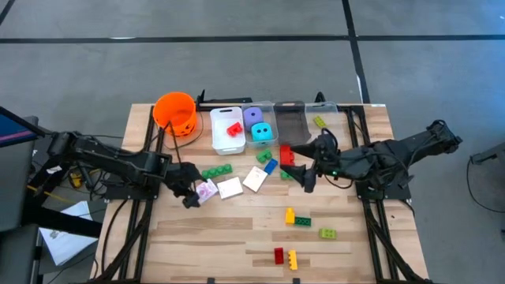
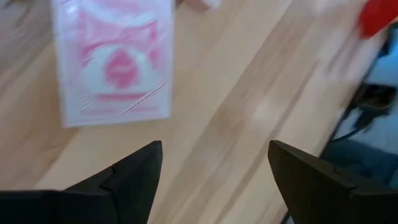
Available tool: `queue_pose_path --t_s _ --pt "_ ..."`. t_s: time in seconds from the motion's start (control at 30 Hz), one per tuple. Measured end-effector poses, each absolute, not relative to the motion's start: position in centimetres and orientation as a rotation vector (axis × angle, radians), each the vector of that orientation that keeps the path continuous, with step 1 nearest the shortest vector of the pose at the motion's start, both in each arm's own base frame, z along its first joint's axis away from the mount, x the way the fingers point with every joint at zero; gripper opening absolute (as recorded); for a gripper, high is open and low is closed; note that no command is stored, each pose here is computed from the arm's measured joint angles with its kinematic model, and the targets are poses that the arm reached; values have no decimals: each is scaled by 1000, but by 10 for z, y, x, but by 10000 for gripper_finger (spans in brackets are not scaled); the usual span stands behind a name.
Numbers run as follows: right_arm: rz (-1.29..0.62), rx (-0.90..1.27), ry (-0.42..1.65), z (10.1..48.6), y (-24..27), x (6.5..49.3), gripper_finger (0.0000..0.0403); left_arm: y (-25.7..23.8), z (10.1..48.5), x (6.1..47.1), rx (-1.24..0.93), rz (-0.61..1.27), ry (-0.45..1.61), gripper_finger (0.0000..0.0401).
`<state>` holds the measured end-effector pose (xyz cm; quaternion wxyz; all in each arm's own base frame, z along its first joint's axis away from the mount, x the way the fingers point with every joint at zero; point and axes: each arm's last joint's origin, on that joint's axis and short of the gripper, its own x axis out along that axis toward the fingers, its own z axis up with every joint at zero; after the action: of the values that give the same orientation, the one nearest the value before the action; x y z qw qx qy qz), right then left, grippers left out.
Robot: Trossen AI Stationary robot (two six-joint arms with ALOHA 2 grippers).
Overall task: Pick & Place Toys
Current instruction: Put the pink deck of cards into the black bin
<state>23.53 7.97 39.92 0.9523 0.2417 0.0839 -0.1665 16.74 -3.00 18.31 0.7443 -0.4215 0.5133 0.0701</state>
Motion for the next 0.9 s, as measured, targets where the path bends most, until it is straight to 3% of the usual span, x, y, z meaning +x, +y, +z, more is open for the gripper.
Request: queue_pose_path --t_s 0.57,0.73,0.9 --pt "-276 449 284 391 81 233 397 -45 173 171 -924 179 1180 287" --pt "-287 453 279 391 78 234 397 -58 188 183 -921 102 945 287" --pt "-306 469 255 393 73 237 397 -72 207 178 -826 178 648 287"
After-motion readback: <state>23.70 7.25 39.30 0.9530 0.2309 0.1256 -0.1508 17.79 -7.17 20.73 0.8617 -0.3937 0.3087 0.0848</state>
